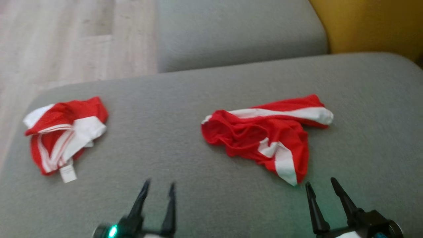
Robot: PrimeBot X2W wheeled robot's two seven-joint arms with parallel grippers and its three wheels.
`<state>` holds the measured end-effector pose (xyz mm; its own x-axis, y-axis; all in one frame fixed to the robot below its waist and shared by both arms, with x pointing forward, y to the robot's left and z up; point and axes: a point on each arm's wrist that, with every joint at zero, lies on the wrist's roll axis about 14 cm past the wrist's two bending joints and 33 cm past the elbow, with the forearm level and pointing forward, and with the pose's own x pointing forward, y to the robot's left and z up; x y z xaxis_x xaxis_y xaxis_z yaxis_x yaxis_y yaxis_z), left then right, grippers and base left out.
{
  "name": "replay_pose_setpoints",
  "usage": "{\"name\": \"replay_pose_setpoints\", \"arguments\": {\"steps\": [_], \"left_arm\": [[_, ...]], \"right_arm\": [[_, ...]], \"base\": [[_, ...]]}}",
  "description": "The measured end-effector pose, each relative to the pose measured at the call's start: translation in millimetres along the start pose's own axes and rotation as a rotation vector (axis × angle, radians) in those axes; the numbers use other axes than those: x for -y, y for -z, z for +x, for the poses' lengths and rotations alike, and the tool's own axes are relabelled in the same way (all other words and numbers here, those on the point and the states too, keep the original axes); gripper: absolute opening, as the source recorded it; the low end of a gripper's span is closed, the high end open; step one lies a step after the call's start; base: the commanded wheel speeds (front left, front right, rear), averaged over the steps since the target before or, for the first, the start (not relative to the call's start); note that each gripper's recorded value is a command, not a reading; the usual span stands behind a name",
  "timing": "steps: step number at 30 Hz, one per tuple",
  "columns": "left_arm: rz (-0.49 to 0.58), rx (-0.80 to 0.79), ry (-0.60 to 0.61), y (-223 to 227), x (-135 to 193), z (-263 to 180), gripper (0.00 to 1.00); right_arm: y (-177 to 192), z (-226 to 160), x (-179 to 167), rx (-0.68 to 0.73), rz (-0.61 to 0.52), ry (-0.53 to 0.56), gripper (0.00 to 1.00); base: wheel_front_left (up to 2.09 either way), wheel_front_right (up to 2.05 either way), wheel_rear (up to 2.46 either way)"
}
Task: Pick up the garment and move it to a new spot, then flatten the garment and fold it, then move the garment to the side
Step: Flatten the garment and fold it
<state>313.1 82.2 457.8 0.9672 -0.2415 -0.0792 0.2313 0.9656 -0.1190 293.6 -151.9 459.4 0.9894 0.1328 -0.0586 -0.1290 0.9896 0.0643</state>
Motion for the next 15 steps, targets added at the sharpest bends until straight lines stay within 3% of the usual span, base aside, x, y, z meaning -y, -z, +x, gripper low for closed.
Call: {"name": "replay_pose_setpoints", "arguments": {"steps": [6, 15], "left_arm": [[0.060, 0.019, 0.261, -13.3, 67.1, 56.0, 1.00], [0.180, -0.095, 0.531, 20.1, 132.9, 119.9, 1.00]], "right_arm": [[5.1, -2.0, 16.0, -0.022, 0.012, 0.059, 1.00], [2.4, 4.1, 52.4, -0.031, 0.014, 0.180, 1.00]], "base": [[0.00, 0.00, 0.00], [0.00, 0.00, 0.00]]}}
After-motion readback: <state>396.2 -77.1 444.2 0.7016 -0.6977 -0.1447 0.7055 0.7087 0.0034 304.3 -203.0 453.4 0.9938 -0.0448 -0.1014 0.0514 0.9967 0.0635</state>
